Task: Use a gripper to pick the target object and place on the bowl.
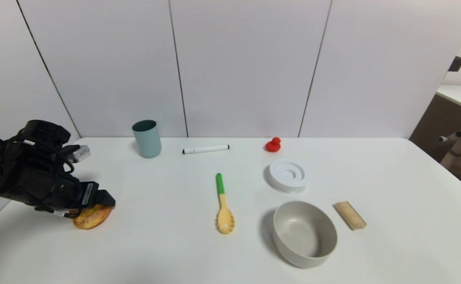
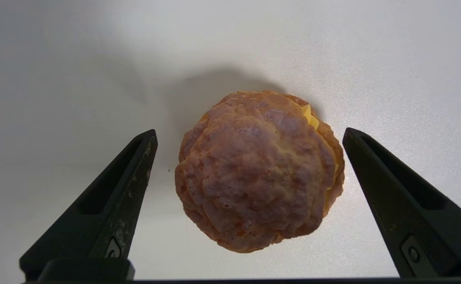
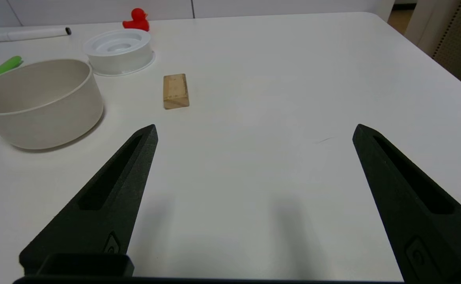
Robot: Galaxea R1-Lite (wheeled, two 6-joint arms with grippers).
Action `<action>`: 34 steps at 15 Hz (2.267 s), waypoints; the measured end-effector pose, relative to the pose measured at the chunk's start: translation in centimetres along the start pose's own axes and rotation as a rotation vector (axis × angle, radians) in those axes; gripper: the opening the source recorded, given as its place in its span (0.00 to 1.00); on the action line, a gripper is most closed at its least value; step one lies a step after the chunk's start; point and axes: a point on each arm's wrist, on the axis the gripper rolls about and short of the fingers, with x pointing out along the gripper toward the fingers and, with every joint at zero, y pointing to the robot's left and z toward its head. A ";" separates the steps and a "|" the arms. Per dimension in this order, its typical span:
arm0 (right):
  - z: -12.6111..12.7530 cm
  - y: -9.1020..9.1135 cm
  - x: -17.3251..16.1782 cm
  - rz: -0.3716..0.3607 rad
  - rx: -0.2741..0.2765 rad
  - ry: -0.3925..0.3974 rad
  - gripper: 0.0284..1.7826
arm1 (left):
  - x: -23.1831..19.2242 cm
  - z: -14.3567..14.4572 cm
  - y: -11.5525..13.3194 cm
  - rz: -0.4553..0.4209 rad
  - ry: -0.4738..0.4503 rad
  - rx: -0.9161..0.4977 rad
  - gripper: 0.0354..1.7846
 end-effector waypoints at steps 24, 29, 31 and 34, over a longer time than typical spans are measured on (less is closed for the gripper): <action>0.0 0.0 0.0 0.000 0.000 0.000 0.96 | -7.8 3.1 -9.0 -0.228 -0.388 0.255 0.45; 0.0 0.0 0.0 0.000 0.000 0.000 0.96 | -11.1 3.1 -17.3 -0.475 -0.556 0.451 0.45; 0.0 0.0 0.0 0.000 0.000 0.000 0.96 | -11.7 2.9 -20.3 -0.555 -0.587 0.518 0.45; 0.0 0.0 0.0 0.000 0.000 0.000 0.96 | -11.0 2.0 -25.0 -0.651 -0.588 0.596 0.45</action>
